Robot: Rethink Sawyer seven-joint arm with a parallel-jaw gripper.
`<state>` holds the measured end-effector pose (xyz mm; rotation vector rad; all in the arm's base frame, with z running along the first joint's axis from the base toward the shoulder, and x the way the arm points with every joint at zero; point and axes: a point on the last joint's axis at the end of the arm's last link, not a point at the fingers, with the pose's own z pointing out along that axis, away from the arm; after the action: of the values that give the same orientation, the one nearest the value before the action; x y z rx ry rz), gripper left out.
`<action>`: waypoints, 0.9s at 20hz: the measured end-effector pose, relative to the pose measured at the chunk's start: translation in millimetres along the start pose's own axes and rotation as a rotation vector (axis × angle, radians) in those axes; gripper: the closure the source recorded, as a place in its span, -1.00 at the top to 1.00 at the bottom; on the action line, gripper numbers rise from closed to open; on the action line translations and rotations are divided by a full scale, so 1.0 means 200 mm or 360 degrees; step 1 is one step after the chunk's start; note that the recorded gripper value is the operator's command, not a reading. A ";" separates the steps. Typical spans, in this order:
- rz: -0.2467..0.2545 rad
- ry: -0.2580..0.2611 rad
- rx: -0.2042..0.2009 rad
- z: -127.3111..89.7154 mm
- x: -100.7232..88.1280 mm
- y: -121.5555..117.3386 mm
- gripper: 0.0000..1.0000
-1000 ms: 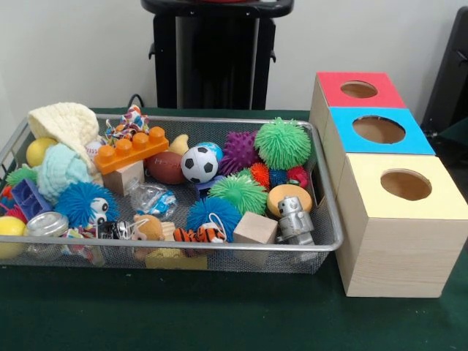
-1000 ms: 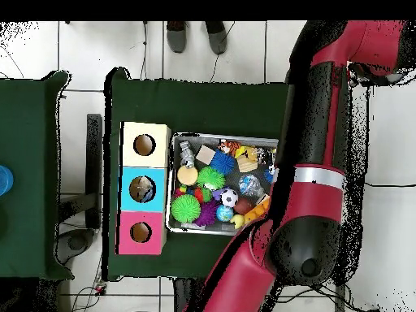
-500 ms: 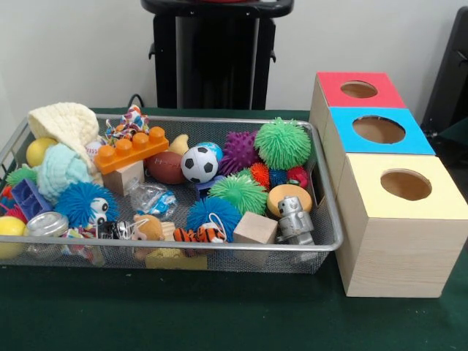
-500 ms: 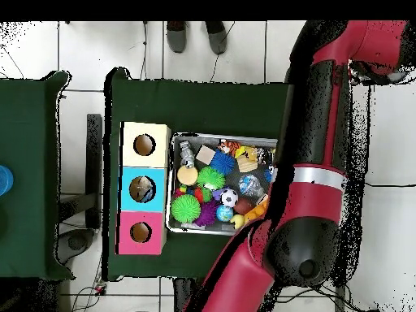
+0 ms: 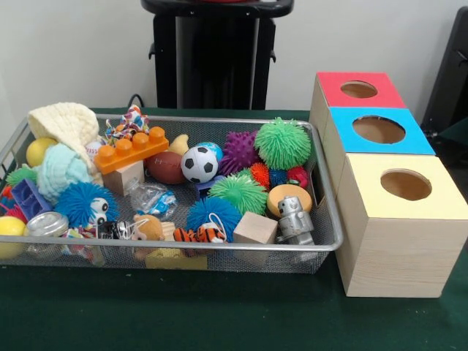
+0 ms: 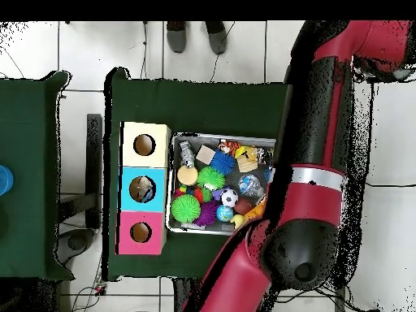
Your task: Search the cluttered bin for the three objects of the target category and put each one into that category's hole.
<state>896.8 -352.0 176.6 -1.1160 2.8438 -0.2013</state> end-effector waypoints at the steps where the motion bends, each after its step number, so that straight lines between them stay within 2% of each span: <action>1: 0.0008 0.0005 0.0004 -0.01 -0.01 0.01 1.00; 4: 0.0048 0.0026 0.0015 -0.04 -0.04 0.07 1.00; 7: 0.0091 0.0061 0.0024 -0.07 -0.12 0.18 1.00; 18: 0.0106 0.0133 0.0071 -0.20 -0.44 0.60 1.00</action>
<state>875.2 -201.3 200.8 -1.0264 2.9282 -0.3127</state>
